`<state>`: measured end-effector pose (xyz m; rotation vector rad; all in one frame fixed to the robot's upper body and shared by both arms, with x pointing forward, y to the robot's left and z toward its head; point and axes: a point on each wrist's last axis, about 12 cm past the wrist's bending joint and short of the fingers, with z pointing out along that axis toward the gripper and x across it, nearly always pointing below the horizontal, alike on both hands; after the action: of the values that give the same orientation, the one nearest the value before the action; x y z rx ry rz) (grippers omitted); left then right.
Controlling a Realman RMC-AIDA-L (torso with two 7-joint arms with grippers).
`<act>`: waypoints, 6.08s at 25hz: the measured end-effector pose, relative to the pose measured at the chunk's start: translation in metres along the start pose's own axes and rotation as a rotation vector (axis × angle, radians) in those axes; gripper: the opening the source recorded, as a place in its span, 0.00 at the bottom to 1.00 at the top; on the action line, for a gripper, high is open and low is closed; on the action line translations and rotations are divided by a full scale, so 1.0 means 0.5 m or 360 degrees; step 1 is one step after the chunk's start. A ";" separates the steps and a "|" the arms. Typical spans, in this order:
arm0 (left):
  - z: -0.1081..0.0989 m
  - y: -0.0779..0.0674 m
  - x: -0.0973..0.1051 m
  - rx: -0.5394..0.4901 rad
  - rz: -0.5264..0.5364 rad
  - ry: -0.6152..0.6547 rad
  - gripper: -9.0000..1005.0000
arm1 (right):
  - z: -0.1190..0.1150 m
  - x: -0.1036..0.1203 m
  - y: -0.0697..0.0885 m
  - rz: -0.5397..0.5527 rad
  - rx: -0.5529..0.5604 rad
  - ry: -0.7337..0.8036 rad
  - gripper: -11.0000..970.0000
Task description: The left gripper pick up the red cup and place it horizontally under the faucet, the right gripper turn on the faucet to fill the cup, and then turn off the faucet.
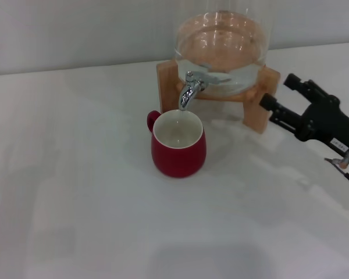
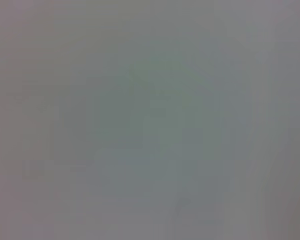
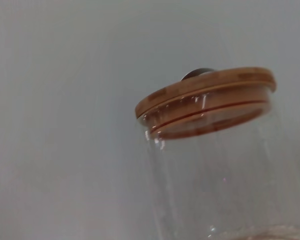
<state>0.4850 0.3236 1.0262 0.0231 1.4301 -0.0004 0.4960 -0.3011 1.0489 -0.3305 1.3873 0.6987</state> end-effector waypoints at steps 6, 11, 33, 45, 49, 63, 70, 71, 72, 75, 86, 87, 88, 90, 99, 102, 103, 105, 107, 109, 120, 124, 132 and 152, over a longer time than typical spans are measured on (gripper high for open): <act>0.000 0.000 0.002 0.0005 0.0004 0.0009 0.88 | 0.027 0.004 0.011 0.0024 -0.0095 0.0043 0.90; 0.000 0.000 0.005 0.0007 0.0010 0.0022 0.88 | 0.052 0.005 0.020 0.0047 -0.0162 0.0052 0.90; 0.008 -0.005 0.002 0.0030 0.0012 0.0011 0.88 | 0.101 0.003 0.022 0.0068 -0.0233 0.0115 0.90; 0.009 -0.008 0.002 0.0048 0.0018 0.0011 0.88 | 0.114 0.002 0.028 0.0082 -0.0293 0.0136 0.90; 0.010 -0.009 0.002 0.0053 0.0019 0.0011 0.88 | 0.119 0.000 0.029 0.0091 -0.0304 0.0134 0.90; 0.010 -0.010 0.002 0.0054 0.0025 0.0011 0.88 | 0.129 -0.004 0.033 0.0105 -0.0360 0.0144 0.90; 0.010 -0.010 0.002 0.0054 0.0025 0.0011 0.88 | 0.137 -0.007 0.034 0.0105 -0.0372 0.0141 0.90; 0.010 -0.010 0.002 0.0054 0.0026 0.0011 0.88 | 0.137 -0.007 0.034 0.0107 -0.0374 0.0141 0.90; 0.010 -0.010 0.002 0.0054 0.0027 0.0011 0.88 | 0.138 -0.007 0.034 0.0111 -0.0375 0.0143 0.90; 0.010 -0.010 0.002 0.0054 0.0027 0.0011 0.88 | 0.139 -0.007 0.035 0.0115 -0.0382 0.0148 0.90; 0.011 -0.010 0.002 0.0055 0.0028 0.0009 0.88 | 0.145 -0.007 0.039 0.0139 -0.0413 0.0167 0.90; 0.011 -0.010 0.002 0.0055 0.0028 0.0010 0.88 | 0.145 -0.007 0.039 0.0143 -0.0414 0.0168 0.90; 0.011 -0.010 0.002 0.0055 0.0029 0.0009 0.88 | 0.145 -0.007 0.039 0.0145 -0.0415 0.0169 0.90; 0.011 -0.010 0.002 0.0055 0.0029 0.0009 0.88 | 0.145 -0.007 0.039 0.0148 -0.0417 0.0170 0.90; 0.010 -0.010 0.002 0.0055 0.0030 0.0012 0.88 | 0.146 -0.008 0.042 0.0151 -0.0439 0.0173 0.90; 0.010 -0.010 0.002 0.0055 0.0030 0.0012 0.88 | 0.148 -0.010 0.043 0.0149 -0.0461 0.0176 0.90; 0.010 -0.010 0.002 0.0055 0.0030 0.0012 0.88 | 0.148 -0.011 0.044 0.0147 -0.0466 0.0177 0.90; 0.010 -0.010 0.002 0.0055 0.0030 0.0012 0.88 | 0.148 -0.011 0.044 0.0144 -0.0471 0.0179 0.90; 0.010 -0.010 0.002 0.0055 0.0030 0.0012 0.88 | 0.147 -0.011 0.045 0.0147 -0.0476 0.0183 0.90; 0.010 -0.010 0.002 0.0055 0.0030 0.0012 0.88 | 0.147 -0.011 0.045 0.0150 -0.0478 0.0185 0.90; 0.014 -0.012 0.001 0.0061 0.0030 0.0006 0.88 | 0.146 -0.010 0.048 0.0156 -0.0500 0.0192 0.90; 0.015 -0.012 0.001 0.0063 0.0030 0.0005 0.88 | 0.146 -0.010 0.049 0.0162 -0.0506 0.0193 0.90; 0.015 -0.012 0.001 0.0064 0.0030 0.0005 0.88 | 0.151 -0.012 0.055 0.0166 -0.0553 0.0204 0.90; 0.016 -0.013 0.000 0.0065 0.0030 0.0005 0.88 | 0.155 -0.015 0.061 0.0172 -0.0594 0.0208 0.90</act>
<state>0.4928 0.3172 1.0270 0.0705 1.4327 -0.0139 0.5371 -0.2336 1.0754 -0.6076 1.4025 1.0442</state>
